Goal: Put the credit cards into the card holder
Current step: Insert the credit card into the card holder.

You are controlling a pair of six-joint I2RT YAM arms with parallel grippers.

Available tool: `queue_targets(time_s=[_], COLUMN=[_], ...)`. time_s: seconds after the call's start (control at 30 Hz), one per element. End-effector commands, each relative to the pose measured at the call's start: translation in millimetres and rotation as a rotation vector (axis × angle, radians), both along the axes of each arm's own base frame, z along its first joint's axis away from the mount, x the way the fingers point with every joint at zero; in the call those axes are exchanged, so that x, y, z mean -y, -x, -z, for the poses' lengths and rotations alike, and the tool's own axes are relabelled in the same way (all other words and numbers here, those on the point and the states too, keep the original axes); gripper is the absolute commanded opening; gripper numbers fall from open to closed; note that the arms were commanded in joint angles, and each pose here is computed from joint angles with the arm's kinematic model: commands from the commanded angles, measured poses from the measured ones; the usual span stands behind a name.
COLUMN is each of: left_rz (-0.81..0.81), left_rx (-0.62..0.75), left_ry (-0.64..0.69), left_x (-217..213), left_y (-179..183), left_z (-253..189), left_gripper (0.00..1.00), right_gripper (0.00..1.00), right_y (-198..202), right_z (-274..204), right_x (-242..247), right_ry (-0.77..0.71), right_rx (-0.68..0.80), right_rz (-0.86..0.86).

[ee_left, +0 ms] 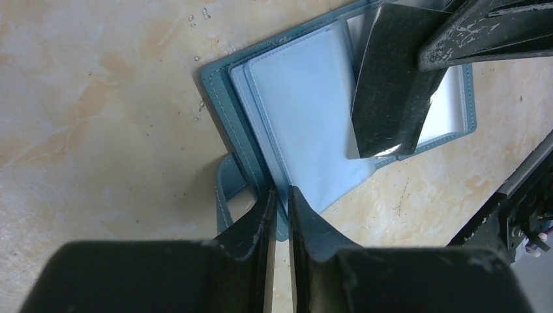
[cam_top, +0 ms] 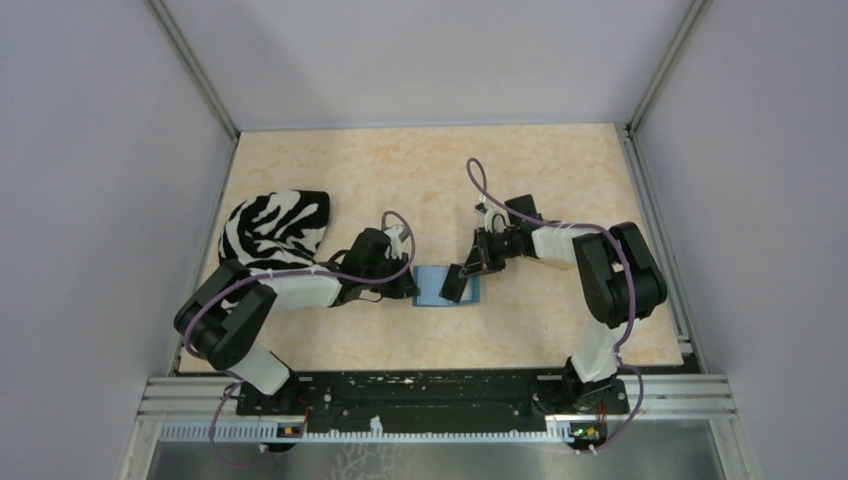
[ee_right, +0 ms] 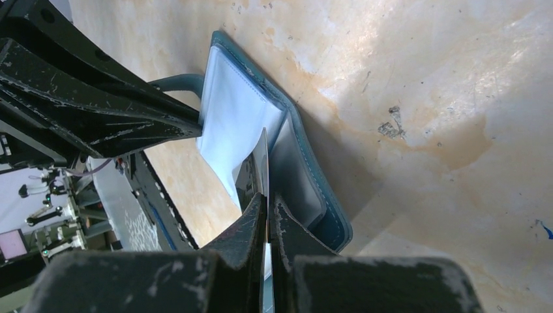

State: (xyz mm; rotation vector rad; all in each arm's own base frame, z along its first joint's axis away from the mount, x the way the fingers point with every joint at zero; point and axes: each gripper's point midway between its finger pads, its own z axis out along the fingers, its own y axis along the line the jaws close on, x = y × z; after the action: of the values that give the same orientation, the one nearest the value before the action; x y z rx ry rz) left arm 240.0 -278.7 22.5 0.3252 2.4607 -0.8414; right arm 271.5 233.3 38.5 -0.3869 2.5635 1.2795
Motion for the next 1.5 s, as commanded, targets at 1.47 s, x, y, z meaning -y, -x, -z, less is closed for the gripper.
queue_targets(time_s=[1.47], left_rz=[0.069], left_rx=[0.001], left_ry=[-0.085], left_x=[4.1], left_y=[-8.5], left_z=[15.9], left_gripper=[0.18], right_gripper=[0.00], right_y=[9.1], right_z=[33.7], right_x=[-9.5], right_ry=[0.091], right_rx=[-0.193], right_rz=[0.072])
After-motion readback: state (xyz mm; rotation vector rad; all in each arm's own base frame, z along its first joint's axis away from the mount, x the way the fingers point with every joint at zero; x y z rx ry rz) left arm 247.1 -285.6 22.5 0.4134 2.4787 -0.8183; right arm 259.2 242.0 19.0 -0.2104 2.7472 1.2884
